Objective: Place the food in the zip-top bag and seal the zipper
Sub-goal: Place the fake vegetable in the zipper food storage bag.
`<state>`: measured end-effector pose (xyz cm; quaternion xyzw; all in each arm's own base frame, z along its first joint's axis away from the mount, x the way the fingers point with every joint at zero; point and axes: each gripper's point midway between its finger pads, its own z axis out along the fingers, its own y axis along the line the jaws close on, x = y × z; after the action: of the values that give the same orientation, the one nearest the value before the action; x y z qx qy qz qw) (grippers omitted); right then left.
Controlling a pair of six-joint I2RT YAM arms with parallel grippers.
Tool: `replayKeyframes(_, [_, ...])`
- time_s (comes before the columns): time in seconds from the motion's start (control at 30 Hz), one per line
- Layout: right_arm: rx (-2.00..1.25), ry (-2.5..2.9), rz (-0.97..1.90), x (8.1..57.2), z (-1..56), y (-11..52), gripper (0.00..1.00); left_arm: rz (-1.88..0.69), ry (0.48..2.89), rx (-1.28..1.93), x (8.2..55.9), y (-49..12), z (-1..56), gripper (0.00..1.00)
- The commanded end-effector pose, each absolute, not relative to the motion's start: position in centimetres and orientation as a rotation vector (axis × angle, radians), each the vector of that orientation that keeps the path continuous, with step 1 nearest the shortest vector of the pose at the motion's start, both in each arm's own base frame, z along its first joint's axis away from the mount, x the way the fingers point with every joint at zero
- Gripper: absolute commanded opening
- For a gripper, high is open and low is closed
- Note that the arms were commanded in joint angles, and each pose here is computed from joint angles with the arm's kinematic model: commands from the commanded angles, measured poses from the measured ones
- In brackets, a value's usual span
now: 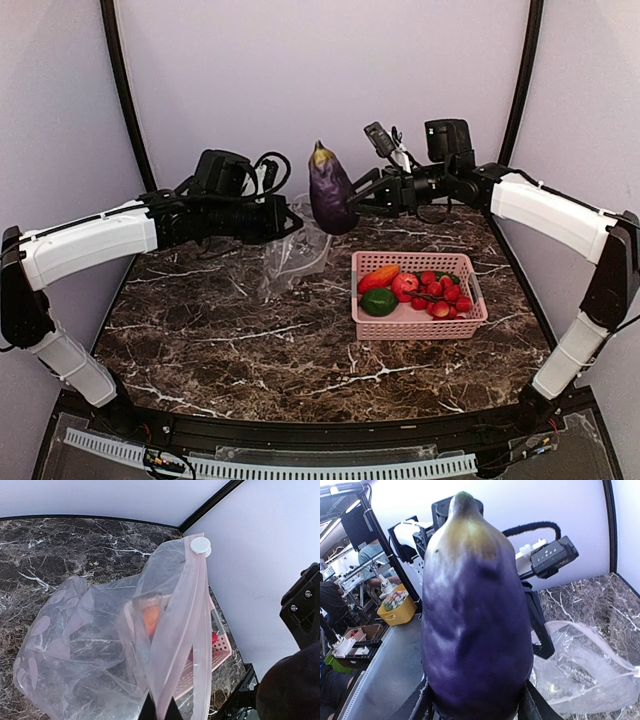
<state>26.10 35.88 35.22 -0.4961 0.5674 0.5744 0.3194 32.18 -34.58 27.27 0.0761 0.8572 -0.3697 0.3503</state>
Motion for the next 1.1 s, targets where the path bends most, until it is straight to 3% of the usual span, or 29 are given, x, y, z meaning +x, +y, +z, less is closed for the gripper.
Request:
replayKeyframes(0.0, [-1.266,1.387,1.529,27.6,37.6,37.2,0.32,-1.087,2.152,0.165,31.1,-34.9,30.1,0.01])
replayKeyframes(0.43, [-1.157,1.475,1.478,30.8,34.2,38.6,0.38,-1.218,2.105,0.108,30.4,-35.2,31.9,0.01])
replayKeyframes(0.83, [-1.155,1.603,1.4,29.8,30.2,39.2,0.46,-1.209,2.105,0.036,30.7,-34.5,30.8,0.01])
replayKeyframes(1.07, [-1.207,1.579,1.375,29.1,30.6,39.9,0.65,-1.161,2.085,-0.015,30.7,-33.0,31.2,0.01])
